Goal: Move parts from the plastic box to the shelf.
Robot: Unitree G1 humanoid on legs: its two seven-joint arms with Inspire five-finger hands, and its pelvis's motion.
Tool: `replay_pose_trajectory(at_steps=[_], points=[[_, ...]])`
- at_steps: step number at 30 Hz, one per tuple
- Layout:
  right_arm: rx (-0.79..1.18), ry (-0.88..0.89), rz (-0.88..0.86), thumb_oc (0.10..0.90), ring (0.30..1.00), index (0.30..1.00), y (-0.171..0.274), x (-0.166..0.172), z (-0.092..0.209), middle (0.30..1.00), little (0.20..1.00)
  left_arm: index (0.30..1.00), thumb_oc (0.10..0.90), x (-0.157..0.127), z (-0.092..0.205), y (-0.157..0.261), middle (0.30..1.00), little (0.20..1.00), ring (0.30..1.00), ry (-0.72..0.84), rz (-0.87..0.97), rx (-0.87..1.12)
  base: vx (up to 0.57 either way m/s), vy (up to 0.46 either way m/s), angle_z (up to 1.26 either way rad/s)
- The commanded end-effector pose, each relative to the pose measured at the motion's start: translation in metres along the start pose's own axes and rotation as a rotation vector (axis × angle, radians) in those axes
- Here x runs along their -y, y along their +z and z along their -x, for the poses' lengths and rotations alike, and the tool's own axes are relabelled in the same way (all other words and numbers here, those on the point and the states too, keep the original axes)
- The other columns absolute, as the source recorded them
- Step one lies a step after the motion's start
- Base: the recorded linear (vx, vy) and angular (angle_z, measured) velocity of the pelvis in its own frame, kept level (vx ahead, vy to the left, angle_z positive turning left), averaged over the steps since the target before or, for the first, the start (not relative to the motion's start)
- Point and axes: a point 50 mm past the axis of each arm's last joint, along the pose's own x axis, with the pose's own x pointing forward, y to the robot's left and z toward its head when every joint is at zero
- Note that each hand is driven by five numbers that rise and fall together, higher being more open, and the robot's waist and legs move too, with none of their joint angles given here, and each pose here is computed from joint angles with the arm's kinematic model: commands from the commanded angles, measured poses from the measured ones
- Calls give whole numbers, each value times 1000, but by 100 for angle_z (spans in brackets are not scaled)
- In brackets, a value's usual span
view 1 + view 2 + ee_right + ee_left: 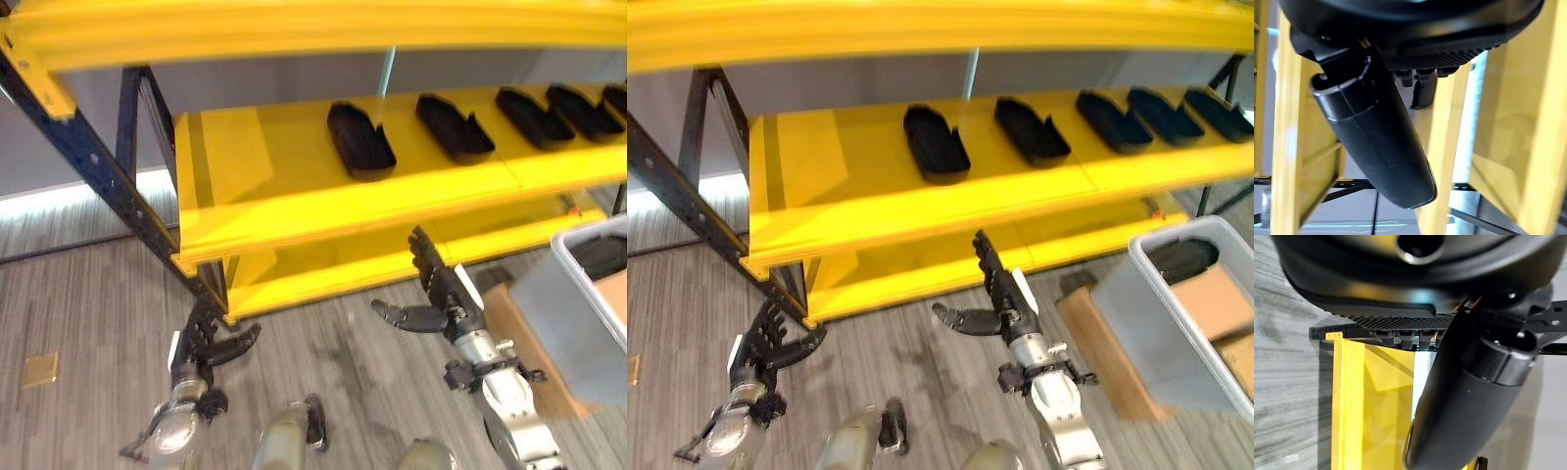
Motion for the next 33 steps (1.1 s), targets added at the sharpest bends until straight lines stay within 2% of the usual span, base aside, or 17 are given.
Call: replay_pose_trajectory(at_steps=[1, 7, 18, 33], points=[[245, -7, 26, 900, 1000, 1000, 44, 9, -21, 1000, 1000, 1000, 900, -6, 4, 37, 1000, 1000, 1000, -17, 53, 197, -14, -271, -59], [246, 1, -6, 900, 1000, 1000, 44, 11, -17, 1000, 1000, 1000, 900, -15, 11, 30, 1000, 1000, 1000, 20, 83, 176, -3, -211, -61], [240, -5, 6, 900, 1000, 1000, 43, 12, -13, 1000, 1000, 1000, 900, -4, 14, 22, 1000, 1000, 1000, -19, 90, 150, 15, -149, -19], [241, -77, 5, 900, 1000, 1000, 37, 12, -7, 1000, 1000, 1000, 900, 32, -10, 41, 1000, 1000, 1000, -109, 91, 225, 80, -209, -31]])
